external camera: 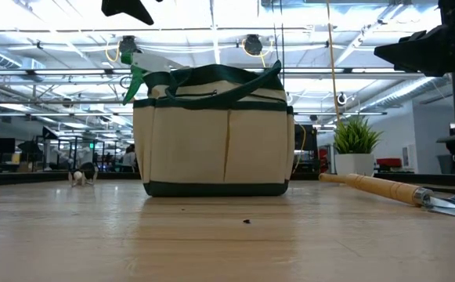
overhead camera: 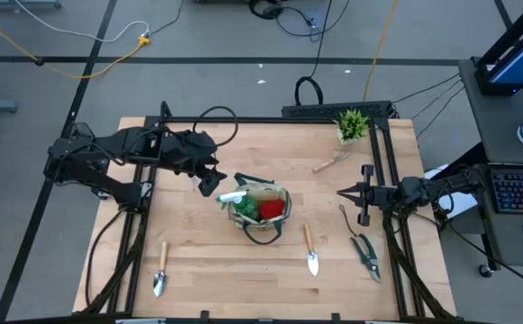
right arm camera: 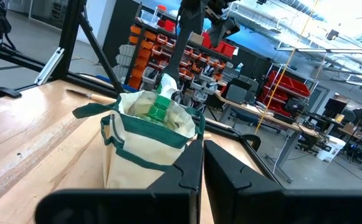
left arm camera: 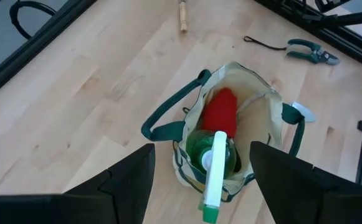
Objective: Pick & Place Garden tools in Gardening bag
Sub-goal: Put the left brown hand rake into the gardening bag
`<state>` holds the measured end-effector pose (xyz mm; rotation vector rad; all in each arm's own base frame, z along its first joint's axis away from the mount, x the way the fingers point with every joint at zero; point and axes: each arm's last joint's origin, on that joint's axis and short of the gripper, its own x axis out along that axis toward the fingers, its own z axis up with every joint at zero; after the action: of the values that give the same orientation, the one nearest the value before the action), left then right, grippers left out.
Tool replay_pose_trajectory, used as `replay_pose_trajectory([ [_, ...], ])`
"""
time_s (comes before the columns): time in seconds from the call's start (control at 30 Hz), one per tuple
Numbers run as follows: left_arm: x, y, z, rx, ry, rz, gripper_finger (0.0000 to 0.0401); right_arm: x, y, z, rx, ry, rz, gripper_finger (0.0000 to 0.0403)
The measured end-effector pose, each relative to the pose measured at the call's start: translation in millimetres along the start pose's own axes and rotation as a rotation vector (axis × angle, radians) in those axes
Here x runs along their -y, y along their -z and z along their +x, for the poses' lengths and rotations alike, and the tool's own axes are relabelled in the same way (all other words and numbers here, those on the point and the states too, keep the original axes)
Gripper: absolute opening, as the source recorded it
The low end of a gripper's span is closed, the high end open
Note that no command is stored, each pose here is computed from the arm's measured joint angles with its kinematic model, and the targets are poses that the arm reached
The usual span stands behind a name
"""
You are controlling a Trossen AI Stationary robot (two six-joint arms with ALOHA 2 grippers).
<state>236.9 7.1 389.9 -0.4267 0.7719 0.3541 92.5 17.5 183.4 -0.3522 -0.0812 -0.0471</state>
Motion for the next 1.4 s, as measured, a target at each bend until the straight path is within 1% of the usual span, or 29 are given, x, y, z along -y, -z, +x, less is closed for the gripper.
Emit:
replay_pose_trajectory([
  [0.33,0,0,0,0.000,-0.001,-0.014,0.0268,0,0,0,0.000,0.000,0.000,0.0009],
  [0.5,-2,1,0,0.003,-0.036,-0.039,0.0268,0,0,0,0.000,0.000,0.000,0.0009],
  [0.77,-9,8,-1,-0.025,-0.170,-0.131,0.0268,0,0,0,0.000,0.000,0.000,0.0009],
  [1.03,-16,14,-8,-0.025,-0.270,-0.221,0.0268,0,0,0,0.000,0.000,0.000,0.0009],
  [1.4,-31,25,-16,-0.051,-0.464,-0.361,0.0269,0,0,0,0.000,0.000,0.000,0.0009],
])
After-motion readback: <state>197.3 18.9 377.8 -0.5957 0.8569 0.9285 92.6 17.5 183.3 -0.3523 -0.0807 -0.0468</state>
